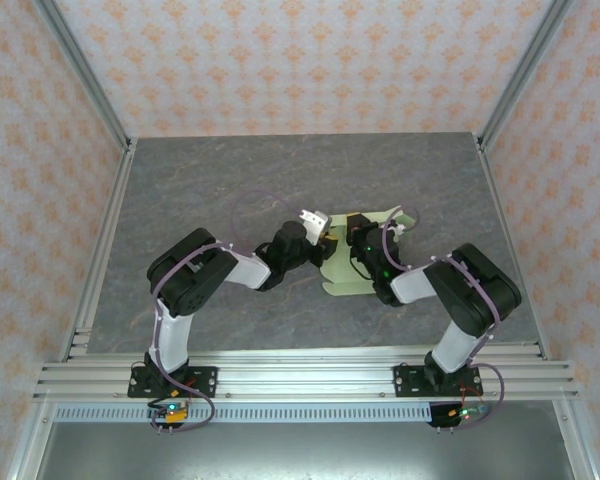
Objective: Fold the paper box
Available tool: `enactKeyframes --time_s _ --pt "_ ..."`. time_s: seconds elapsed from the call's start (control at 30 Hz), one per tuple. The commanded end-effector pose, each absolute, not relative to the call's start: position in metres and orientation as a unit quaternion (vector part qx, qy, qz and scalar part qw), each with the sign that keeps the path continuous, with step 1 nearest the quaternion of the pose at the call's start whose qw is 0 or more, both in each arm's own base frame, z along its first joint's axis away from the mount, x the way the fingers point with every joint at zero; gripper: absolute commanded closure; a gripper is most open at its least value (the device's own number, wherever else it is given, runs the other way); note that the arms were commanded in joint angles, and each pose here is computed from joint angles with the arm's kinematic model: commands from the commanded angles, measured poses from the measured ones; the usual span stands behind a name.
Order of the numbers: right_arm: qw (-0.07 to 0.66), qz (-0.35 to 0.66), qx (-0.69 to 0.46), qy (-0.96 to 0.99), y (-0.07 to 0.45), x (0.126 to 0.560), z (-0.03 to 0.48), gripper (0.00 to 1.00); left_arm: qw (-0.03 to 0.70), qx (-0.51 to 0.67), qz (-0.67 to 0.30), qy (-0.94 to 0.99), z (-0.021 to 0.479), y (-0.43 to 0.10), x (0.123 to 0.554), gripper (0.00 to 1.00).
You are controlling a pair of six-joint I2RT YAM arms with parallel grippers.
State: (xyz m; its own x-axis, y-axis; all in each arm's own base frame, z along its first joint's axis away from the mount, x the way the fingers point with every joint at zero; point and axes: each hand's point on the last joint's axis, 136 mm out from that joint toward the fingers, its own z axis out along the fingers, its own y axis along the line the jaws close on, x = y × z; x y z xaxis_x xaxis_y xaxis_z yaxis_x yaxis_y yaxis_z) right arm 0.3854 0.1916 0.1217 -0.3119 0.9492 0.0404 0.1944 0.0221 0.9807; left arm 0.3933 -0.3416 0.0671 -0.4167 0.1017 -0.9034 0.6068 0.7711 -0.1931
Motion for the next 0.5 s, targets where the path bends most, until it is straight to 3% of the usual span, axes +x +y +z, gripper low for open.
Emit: enactKeyframes --time_s 0.0,0.13,0.27,0.47 --pt "0.360 0.515 0.457 0.629 0.1973 0.3709 0.1195 0.90 0.527 0.209 -0.252 0.784 0.0880 -0.3488 0.4050 0.66" --pt "0.363 0.507 0.460 0.632 0.1949 0.3675 0.1183 0.88 0.529 0.209 -0.255 0.782 0.0876 -0.3509 0.4037 0.65" --pt "0.367 0.494 0.470 0.633 0.1917 0.3643 0.1139 0.88 0.532 0.206 -0.254 0.781 0.0891 -0.3518 0.4046 0.57" --pt "0.376 0.483 0.468 0.637 0.1901 0.3637 0.1098 0.85 0.535 0.200 -0.243 0.784 0.0838 -0.3505 0.4078 0.59"
